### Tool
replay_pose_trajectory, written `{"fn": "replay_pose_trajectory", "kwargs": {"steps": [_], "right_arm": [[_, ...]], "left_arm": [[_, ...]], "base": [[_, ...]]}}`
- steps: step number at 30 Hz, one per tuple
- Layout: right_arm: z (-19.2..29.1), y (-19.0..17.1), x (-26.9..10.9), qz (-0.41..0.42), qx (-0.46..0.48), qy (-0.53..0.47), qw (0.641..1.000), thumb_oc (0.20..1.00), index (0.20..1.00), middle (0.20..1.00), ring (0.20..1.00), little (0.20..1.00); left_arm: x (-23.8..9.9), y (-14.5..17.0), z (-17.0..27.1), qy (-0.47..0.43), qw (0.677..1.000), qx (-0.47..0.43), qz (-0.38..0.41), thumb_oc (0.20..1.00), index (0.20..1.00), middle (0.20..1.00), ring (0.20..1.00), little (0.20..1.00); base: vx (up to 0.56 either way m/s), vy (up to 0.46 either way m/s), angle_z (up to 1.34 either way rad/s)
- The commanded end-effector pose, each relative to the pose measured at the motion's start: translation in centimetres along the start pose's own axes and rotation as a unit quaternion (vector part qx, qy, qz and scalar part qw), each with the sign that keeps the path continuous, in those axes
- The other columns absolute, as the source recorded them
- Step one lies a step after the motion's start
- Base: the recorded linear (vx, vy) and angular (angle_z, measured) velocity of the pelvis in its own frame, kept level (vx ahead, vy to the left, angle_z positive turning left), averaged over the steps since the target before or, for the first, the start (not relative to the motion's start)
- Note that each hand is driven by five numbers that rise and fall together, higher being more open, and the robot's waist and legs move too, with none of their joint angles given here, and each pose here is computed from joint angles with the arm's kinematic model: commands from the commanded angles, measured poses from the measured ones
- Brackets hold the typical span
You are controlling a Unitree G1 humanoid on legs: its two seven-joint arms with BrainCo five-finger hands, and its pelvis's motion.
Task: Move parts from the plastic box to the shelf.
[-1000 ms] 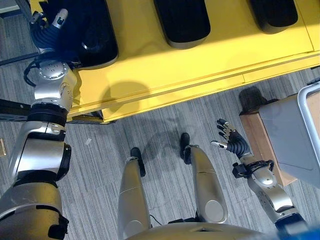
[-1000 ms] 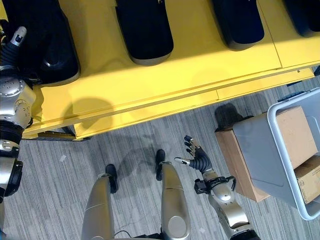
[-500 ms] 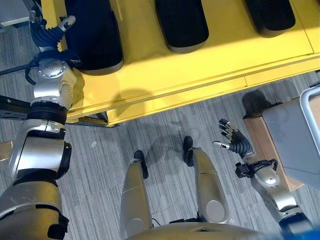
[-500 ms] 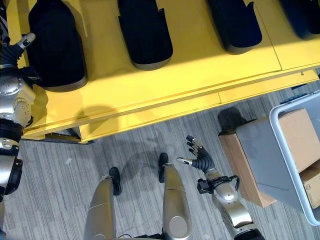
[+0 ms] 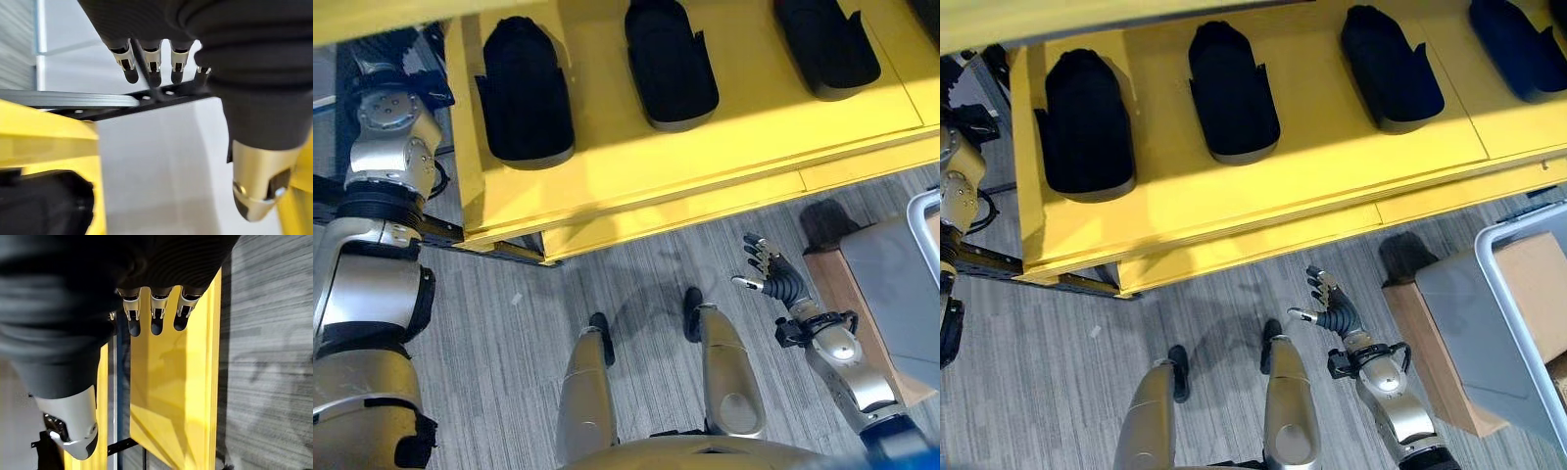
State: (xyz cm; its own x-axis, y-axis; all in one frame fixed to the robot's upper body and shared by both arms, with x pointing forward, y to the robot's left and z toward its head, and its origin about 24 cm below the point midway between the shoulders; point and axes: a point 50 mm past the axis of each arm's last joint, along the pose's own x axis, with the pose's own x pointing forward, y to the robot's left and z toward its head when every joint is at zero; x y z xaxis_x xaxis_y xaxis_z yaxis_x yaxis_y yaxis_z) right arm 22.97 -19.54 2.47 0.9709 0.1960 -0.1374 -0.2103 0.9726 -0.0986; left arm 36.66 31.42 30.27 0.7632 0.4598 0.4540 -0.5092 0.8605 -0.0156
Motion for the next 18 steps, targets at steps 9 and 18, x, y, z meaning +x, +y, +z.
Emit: {"fn": "replay_pose_trajectory", "kwargs": {"steps": [9,18], "right_arm": [[0.4,-1.9,-1.2,-0.028,-0.004,-0.023,0.999,1.0,1.0,1.0,1.0,1.0],[2.0,-3.8,-2.2,-0.081,-0.017,-0.069,0.994,1.0,1.0,1.0,1.0,1.0]], "left_arm": [[-4.8,-1.4,1.8,-0.155,0.966,0.119,-0.167,1.0,1.0,1.0,1.0,1.0],[-17.5,0.0,-4.7,-0.183,0.928,0.267,-0.185,1.0,1.0,1.0,1.0,1.0]], "base": [[-0.01,-0.018,0.06],[0.02,0.021,0.02]]}}
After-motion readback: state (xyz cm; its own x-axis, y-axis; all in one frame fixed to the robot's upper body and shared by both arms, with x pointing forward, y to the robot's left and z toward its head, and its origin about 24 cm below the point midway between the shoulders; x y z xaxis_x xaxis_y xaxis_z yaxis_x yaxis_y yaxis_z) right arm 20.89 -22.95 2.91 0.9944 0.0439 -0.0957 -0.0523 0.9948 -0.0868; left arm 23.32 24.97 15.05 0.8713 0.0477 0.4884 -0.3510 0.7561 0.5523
